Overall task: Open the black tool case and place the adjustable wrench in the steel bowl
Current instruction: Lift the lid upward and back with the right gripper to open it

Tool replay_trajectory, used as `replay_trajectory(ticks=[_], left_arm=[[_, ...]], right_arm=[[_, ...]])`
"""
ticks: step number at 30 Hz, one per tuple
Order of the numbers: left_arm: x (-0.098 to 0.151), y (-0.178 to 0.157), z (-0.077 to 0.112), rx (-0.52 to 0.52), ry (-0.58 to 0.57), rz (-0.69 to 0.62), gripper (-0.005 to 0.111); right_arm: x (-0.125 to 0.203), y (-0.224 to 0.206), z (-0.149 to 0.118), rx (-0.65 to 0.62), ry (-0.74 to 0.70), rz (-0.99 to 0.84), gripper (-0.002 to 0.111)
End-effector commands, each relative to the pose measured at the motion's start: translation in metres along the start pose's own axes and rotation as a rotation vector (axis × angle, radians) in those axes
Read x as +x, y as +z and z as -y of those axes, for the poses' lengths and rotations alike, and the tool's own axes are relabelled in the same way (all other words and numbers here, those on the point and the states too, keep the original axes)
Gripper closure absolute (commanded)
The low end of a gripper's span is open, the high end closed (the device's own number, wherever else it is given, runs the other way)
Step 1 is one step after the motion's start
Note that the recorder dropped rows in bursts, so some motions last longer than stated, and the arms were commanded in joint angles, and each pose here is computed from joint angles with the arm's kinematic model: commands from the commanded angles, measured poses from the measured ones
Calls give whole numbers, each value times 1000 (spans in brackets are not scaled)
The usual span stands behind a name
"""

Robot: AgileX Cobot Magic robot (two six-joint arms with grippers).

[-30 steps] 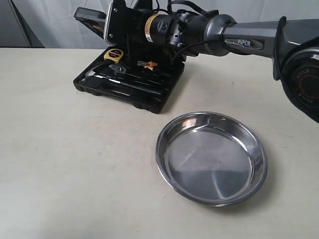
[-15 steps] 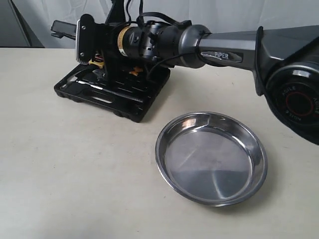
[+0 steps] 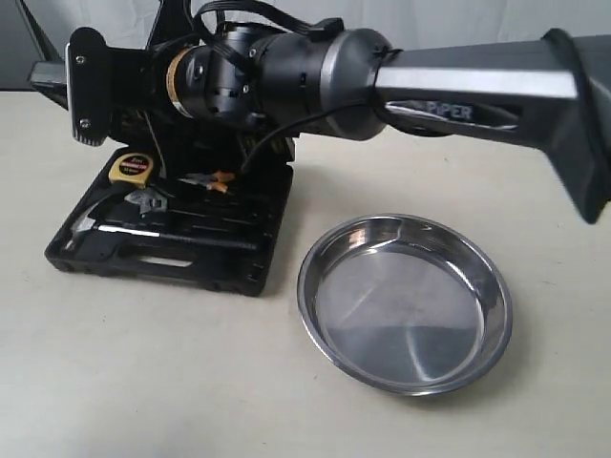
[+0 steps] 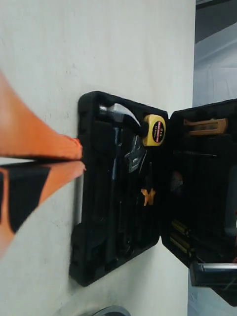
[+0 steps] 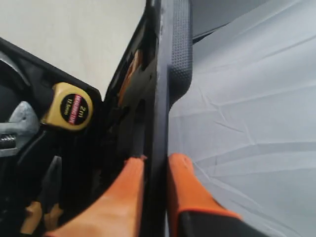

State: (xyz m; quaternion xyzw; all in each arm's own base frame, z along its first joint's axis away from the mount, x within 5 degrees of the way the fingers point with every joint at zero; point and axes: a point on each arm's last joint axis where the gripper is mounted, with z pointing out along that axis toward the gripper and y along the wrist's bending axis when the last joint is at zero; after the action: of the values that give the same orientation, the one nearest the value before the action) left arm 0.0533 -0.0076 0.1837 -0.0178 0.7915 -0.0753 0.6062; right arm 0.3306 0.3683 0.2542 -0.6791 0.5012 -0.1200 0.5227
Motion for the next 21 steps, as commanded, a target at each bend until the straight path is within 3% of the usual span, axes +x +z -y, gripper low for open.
replay_trajectory(ticks=[1, 5, 12, 15, 18, 21], left_arm=[[0, 0, 0, 3, -2, 11, 107], [0, 0, 0, 3, -2, 11, 107], [0, 0, 0, 3, -2, 11, 107], [0, 0, 0, 3, -2, 11, 107], [0, 0, 0, 3, -2, 11, 107], [0, 0, 0, 3, -2, 11, 107]], right_arm=[[-14, -52, 35, 88, 25, 82, 109], [-9, -54, 43, 111, 33, 105, 109], [40, 5, -6, -36, 53, -77, 109], [47, 11, -14, -61, 71, -117, 109], [46, 7, -10, -62, 137, -123, 109], [39, -6, 2, -45, 309, -102, 109]])
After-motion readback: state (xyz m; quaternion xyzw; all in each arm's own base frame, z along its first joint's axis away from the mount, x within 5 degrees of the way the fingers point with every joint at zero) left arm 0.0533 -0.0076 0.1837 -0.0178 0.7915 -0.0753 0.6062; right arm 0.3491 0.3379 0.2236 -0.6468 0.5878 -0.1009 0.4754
